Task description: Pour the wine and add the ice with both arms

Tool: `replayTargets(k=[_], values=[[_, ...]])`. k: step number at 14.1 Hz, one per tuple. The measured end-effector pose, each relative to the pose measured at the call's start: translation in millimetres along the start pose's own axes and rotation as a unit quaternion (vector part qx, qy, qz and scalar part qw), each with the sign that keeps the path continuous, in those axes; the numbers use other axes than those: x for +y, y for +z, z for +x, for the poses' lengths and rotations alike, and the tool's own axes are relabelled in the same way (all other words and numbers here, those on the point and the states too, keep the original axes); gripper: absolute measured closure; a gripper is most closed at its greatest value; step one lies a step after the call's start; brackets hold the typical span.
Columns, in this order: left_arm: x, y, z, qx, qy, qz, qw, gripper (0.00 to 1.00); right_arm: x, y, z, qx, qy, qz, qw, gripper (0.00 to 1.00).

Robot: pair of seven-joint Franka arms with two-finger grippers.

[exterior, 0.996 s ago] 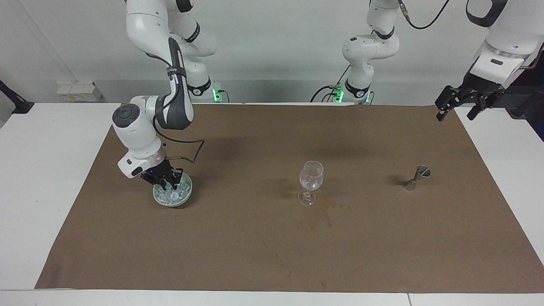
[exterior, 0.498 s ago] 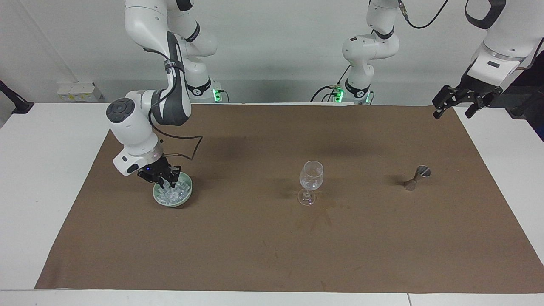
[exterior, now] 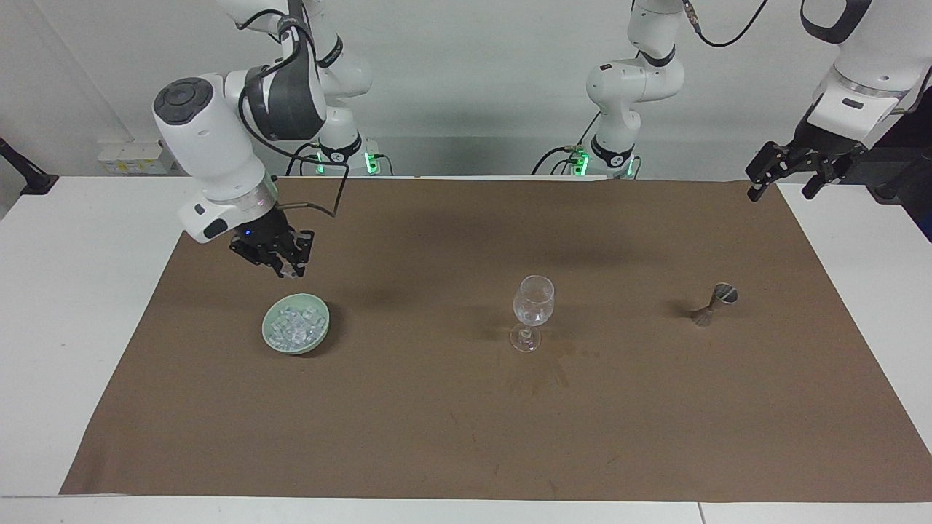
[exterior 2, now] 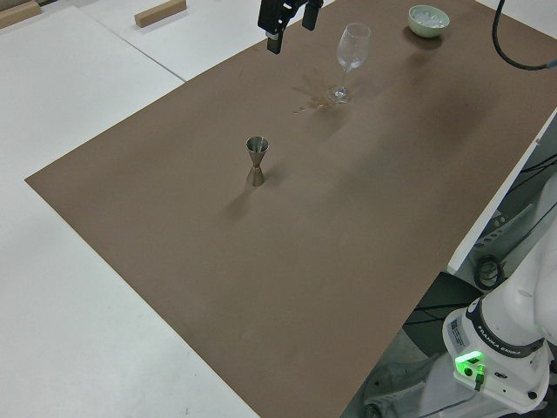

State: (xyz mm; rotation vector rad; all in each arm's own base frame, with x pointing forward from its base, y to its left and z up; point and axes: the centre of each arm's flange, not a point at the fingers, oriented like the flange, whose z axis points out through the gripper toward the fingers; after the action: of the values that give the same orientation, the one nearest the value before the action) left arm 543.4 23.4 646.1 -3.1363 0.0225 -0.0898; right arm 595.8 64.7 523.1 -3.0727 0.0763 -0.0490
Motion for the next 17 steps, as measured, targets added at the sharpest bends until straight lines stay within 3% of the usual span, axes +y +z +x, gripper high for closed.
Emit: replayTargets(k=[8,13,17], values=[[7.2,0.7,0.8,0.0,0.007,0.0,1.0,0.0,-161.2,-20.5,-40.7,0.01,0.071,0.029,0.997,0.67],[25.7,0.6,1.4,0.0,0.024,0.0,1.0,0.0,-244.7,-14.5,-41.8,0.03,0.1,0.037,0.994,0.67],[25.7,0.0,1.6,0.001,0.024,0.0,1.0,0.0,-280.1,-8.2,-25.7,0.063,0.114,0.052,0.99,0.67]])
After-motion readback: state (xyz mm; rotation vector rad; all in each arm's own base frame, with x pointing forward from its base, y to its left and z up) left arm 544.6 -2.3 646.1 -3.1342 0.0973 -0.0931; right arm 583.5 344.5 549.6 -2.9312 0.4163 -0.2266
